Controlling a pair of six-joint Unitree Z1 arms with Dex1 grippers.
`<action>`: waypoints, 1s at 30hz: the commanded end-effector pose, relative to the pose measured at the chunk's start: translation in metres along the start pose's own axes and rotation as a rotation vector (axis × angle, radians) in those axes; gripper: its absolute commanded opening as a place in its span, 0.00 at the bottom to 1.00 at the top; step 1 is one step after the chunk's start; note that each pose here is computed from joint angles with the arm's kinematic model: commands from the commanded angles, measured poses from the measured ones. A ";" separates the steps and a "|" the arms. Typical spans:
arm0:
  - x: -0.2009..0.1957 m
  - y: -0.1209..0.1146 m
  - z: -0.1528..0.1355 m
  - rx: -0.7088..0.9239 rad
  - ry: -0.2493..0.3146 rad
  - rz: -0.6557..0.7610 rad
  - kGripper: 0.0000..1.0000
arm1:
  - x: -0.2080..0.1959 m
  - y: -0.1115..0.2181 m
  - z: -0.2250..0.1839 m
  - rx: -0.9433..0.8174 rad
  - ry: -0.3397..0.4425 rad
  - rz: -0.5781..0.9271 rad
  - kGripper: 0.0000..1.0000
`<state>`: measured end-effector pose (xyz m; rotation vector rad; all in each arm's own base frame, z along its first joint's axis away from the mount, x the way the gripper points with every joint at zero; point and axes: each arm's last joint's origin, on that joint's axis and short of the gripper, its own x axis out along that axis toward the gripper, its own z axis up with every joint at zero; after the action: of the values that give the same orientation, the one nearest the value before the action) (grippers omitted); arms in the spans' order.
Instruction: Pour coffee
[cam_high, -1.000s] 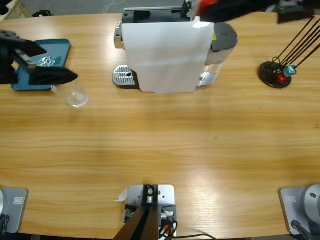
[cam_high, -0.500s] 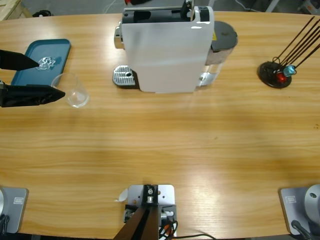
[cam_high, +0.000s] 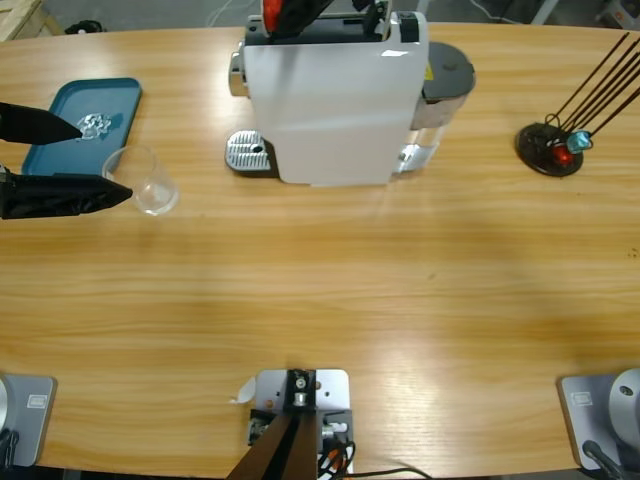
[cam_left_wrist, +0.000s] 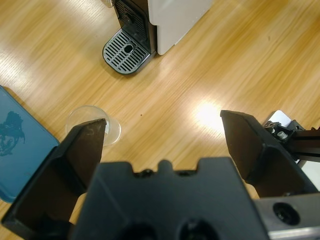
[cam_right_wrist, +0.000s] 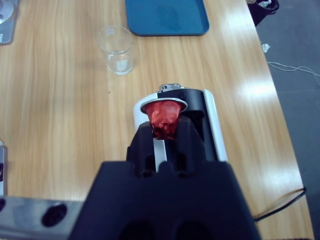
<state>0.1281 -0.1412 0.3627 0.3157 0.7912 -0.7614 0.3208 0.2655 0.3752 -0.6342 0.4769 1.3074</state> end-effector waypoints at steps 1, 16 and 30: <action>0.010 0.001 -0.008 0.004 0.057 -0.012 1.00 | 0.028 -0.021 -0.021 0.036 0.059 -0.005 0.00; 0.016 0.000 -0.009 0.003 0.075 -0.014 1.00 | 0.032 -0.029 -0.022 0.032 0.112 -0.074 0.20; 0.014 0.000 -0.010 0.003 0.070 -0.019 1.00 | 0.009 -0.007 0.003 -0.017 0.064 -0.084 0.81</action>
<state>0.1280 -0.1419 0.3617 0.3138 0.7974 -0.7702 0.3257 0.2756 0.3769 -0.6971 0.4714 1.2311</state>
